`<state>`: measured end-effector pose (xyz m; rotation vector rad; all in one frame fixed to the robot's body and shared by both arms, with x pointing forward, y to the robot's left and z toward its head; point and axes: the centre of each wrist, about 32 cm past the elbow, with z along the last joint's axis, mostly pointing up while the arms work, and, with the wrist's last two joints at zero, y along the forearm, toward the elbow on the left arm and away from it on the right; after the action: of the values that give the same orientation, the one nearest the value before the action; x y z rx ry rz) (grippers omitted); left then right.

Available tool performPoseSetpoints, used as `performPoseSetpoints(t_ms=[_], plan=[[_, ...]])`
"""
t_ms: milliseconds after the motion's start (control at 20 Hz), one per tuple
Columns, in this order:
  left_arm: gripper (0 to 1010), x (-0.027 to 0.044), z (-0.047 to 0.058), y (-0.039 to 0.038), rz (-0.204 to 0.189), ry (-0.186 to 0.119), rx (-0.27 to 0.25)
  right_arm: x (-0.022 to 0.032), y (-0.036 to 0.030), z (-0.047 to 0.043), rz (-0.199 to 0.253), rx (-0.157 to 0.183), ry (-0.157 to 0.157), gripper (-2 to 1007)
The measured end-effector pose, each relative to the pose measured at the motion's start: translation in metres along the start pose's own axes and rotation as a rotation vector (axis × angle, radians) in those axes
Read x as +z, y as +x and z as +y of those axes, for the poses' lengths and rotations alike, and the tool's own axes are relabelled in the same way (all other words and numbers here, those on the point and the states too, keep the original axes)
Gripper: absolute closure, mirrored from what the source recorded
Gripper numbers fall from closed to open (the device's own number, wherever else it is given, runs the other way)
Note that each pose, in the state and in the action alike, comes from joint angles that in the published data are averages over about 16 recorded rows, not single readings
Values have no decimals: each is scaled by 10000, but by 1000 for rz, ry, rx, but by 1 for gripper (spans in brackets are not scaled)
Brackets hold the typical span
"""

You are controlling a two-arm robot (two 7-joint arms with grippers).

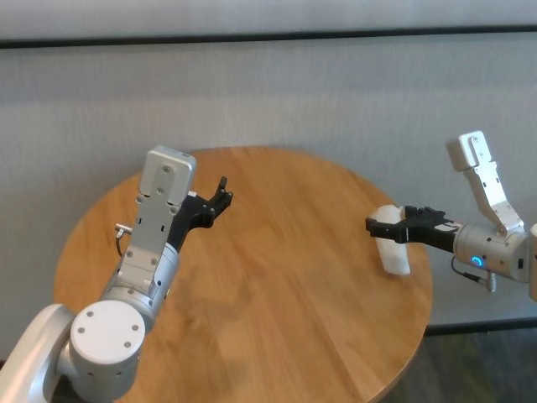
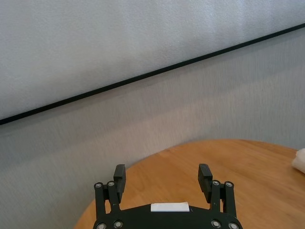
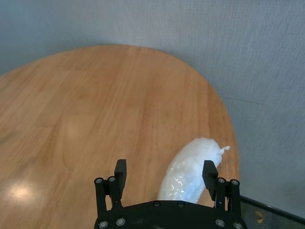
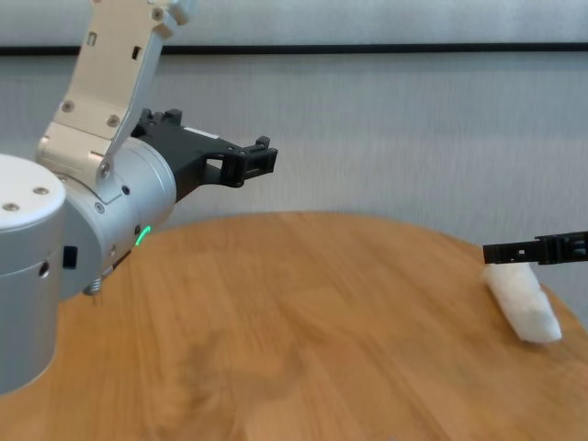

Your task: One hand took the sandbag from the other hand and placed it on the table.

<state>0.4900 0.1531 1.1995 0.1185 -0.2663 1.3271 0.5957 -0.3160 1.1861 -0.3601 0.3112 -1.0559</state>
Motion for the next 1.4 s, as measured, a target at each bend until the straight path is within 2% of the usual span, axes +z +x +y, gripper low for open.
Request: performPoseSetpoints(t_ms=[550, 800, 950, 1100, 1400], plan=[[8, 0, 0, 0, 0, 0, 0, 1, -3, 0, -1, 2, 2, 3], [8, 0, 0, 0, 0, 0, 0, 49, -44, 24, -21, 10, 19, 3], [8, 0, 0, 0, 0, 0, 0, 114, -98, 55, -49, 19, 40, 3], [8, 0, 0, 0, 0, 0, 0, 205, -183, 104, -92, 29, 70, 3], [8, 0, 0, 0, 0, 0, 0, 429, -432, 246, -196, 62, 144, 3]])
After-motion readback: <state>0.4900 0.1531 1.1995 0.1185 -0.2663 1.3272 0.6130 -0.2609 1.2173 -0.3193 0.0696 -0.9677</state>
